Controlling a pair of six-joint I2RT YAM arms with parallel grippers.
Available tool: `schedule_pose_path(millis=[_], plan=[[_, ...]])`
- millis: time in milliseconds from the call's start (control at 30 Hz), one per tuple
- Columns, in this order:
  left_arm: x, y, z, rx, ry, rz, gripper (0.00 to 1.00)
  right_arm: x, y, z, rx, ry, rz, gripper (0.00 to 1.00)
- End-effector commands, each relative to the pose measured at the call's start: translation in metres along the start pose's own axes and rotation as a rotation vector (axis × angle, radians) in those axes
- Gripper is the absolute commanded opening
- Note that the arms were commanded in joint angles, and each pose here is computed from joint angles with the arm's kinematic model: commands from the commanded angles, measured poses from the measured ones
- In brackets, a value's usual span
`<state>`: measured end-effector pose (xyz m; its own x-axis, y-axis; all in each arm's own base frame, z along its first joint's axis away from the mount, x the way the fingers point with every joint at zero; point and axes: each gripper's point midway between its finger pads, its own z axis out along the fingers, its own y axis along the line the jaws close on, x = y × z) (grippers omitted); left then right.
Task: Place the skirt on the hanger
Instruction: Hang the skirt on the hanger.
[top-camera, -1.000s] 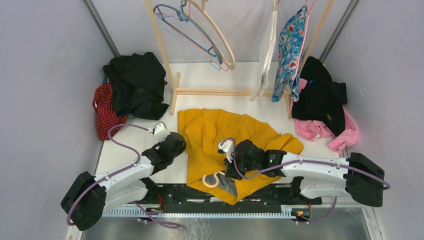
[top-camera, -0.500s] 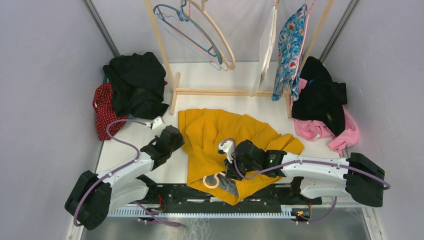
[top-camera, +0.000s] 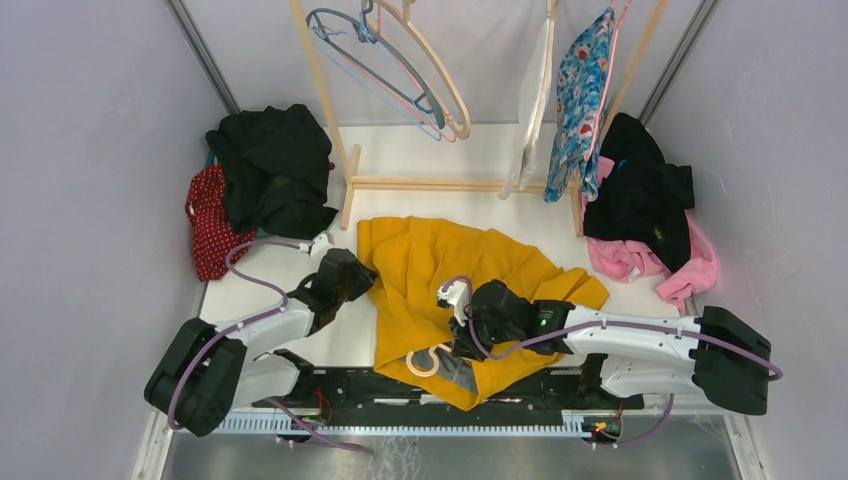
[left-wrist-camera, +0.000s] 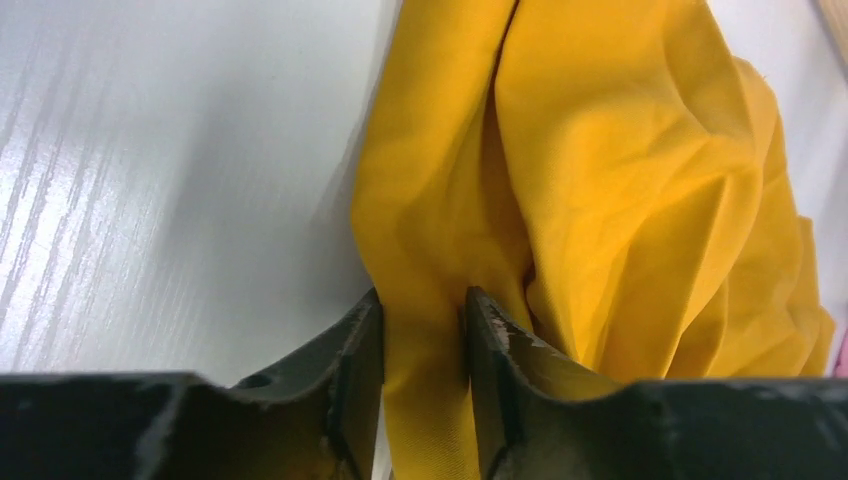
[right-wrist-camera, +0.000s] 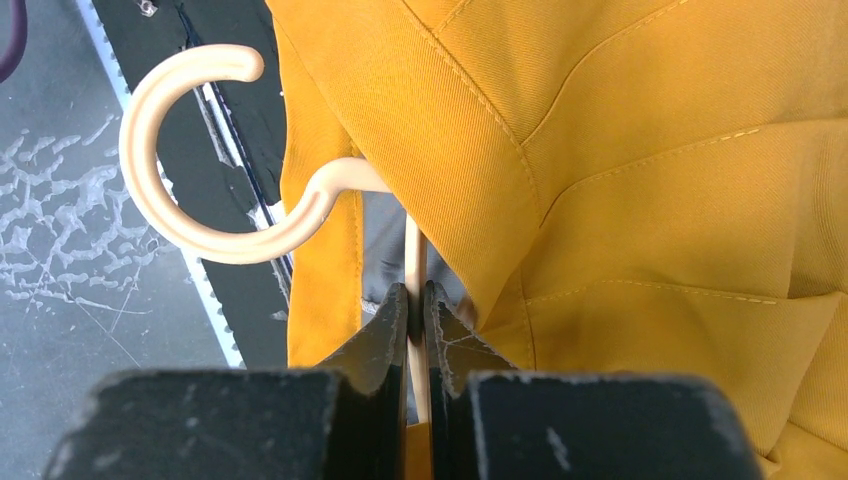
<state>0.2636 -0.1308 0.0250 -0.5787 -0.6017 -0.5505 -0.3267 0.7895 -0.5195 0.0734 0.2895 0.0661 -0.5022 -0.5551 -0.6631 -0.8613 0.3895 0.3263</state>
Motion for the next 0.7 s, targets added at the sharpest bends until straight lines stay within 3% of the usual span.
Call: schedule_pose_path(millis=[0,100,233,400,667], plan=[[0.006,0.008,0.004,0.005,0.015,-0.042,0.35,-0.006,0.004,-0.007,-0.005,-0.031,0.006,0.01],[-0.007,0.007,0.003,0.003,-0.018,-0.041,0.17,-0.006,0.004,-0.009,-0.006,-0.032,0.006,0.01],[-0.028,-0.001,-0.002,-0.004,-0.059,-0.020,0.05,-0.006,0.005,-0.011,-0.008,-0.031,0.004,0.01],[-0.055,-0.016,-0.006,0.006,-0.113,-0.002,0.03,-0.002,0.007,-0.012,-0.016,-0.015,0.008,0.01],[-0.067,-0.035,0.011,0.025,-0.093,0.026,0.03,0.003,0.019,-0.009,-0.062,0.025,-0.006,0.01]])
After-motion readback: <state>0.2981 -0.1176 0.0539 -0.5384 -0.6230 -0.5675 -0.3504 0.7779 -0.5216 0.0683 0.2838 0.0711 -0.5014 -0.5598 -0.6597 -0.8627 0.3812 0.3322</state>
